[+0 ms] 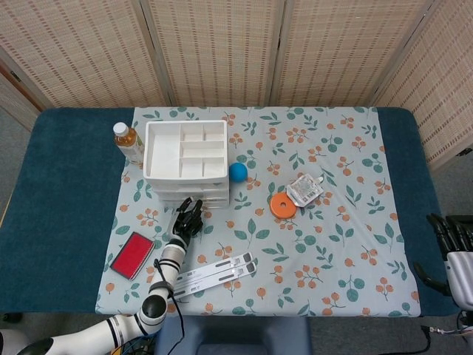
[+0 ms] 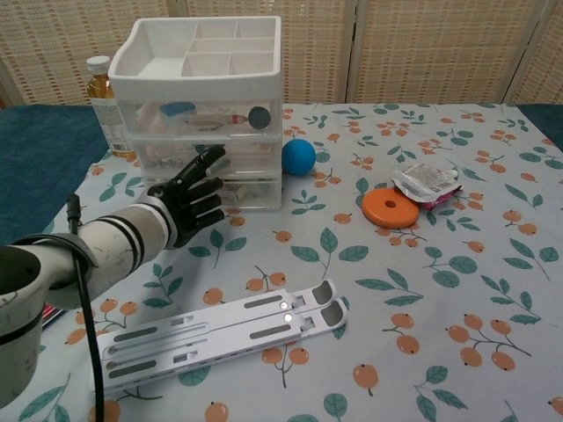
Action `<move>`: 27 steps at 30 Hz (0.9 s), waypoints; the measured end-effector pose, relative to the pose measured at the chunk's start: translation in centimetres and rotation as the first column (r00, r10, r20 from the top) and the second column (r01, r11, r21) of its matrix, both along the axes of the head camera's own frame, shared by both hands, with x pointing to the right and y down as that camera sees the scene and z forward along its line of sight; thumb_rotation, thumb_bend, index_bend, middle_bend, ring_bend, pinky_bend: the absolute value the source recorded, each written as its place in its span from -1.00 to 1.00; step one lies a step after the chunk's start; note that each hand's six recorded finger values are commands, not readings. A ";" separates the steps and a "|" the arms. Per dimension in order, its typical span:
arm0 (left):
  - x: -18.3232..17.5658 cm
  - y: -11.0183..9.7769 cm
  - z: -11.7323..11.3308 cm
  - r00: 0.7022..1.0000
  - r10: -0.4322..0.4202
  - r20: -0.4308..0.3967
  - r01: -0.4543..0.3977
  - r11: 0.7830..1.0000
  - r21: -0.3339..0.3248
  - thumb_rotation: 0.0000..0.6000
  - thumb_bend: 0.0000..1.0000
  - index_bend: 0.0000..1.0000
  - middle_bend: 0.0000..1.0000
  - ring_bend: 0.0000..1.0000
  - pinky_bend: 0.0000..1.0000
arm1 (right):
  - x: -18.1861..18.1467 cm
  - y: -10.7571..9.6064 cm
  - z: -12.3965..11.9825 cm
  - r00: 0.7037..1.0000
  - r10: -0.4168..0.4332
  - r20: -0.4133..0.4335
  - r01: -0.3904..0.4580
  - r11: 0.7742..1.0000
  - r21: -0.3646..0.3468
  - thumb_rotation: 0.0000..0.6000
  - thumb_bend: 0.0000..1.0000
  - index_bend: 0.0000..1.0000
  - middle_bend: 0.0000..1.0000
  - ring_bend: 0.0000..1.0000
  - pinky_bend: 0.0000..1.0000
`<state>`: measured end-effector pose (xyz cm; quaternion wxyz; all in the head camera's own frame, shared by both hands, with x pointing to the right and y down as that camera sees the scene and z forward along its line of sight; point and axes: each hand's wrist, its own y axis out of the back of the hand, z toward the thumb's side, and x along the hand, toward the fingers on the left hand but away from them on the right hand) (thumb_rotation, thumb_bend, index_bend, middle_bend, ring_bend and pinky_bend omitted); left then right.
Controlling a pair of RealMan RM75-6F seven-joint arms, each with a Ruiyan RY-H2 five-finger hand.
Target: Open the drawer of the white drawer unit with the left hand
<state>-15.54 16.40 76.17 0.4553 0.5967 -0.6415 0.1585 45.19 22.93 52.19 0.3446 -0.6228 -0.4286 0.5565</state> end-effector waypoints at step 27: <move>-0.3 2.4 -0.9 0.999 0.030 -0.016 -0.030 1.000 -0.003 1.00 -0.41 -0.50 0.87 1.00 1.00 | -0.2 0.1 0.2 1.000 -0.005 0.009 0.005 1.000 -0.001 1.00 -0.38 -0.98 -0.89 -1.00 -0.89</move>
